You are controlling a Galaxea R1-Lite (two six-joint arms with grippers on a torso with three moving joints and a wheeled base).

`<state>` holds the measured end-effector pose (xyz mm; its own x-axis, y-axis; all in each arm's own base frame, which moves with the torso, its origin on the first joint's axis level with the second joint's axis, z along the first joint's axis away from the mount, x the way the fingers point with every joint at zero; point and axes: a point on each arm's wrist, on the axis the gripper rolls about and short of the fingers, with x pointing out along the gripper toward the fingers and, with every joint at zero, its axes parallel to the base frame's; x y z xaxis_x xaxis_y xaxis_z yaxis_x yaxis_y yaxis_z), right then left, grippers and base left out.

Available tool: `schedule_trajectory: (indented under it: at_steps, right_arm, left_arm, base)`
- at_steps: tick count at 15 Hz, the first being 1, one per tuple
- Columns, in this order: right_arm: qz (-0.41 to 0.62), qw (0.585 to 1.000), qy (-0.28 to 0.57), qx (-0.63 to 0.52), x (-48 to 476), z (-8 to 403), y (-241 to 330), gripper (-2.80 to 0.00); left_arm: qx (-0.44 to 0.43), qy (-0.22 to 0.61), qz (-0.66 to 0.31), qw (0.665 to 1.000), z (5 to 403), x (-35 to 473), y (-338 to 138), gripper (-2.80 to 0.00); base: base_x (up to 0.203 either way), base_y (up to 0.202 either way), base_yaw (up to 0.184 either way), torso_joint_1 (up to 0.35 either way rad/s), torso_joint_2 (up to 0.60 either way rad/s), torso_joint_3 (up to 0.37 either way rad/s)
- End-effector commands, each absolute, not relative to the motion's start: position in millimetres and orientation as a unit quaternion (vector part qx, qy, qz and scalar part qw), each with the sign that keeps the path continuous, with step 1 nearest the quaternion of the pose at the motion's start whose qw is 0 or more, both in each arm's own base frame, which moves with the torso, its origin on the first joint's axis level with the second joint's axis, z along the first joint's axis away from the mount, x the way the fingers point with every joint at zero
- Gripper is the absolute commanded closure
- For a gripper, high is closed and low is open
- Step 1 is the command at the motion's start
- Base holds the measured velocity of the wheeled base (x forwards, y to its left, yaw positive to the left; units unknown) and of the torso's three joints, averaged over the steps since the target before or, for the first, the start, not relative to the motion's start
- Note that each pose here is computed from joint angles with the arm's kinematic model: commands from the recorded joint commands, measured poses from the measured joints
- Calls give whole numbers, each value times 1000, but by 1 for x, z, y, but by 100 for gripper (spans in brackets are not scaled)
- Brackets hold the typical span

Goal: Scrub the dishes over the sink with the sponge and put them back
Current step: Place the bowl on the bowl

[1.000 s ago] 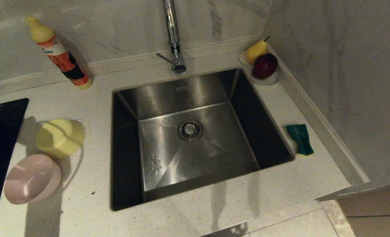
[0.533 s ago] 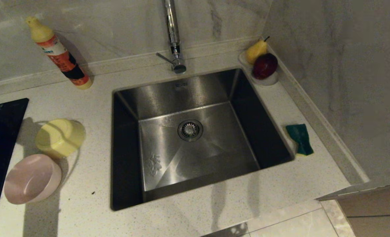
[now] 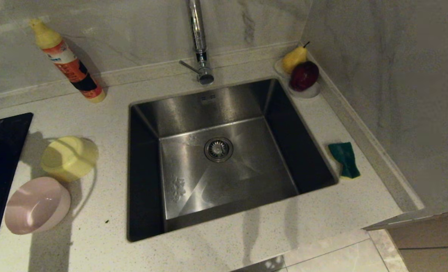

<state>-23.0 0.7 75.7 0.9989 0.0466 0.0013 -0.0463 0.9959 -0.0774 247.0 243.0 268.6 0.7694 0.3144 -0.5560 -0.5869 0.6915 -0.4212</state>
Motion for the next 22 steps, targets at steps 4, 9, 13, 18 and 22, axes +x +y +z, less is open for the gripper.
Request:
schedule_trajectory:
  at_steps: [4,9,13,18,22]
  right_arm:
    - [24,999,-2,-39,-23,76,1,0]
    - [24,999,-2,-39,-23,76,1,0]
    - [24,999,-2,-39,-23,76,1,0]
    - [24,999,-2,-39,-23,76,1,0]
    - [24,999,-2,-39,-23,76,1,0]
  left_arm:
    - [-247,250,238,906,254,263,261,-280]
    - [-233,262,231,907,240,279,276,-280]
    - [-240,274,229,903,233,280,277,0]
    - [-246,284,229,898,228,278,275,0]
    - [-239,257,230,908,253,266,262,0]
  base:
    - [0,0,0,0,0,0]
    - [0,0,0,0,0,0]
    - [0,0,0,0,0,0]
    - [0,0,0,0,0,0]
    - [0,0,0,0,0,0]
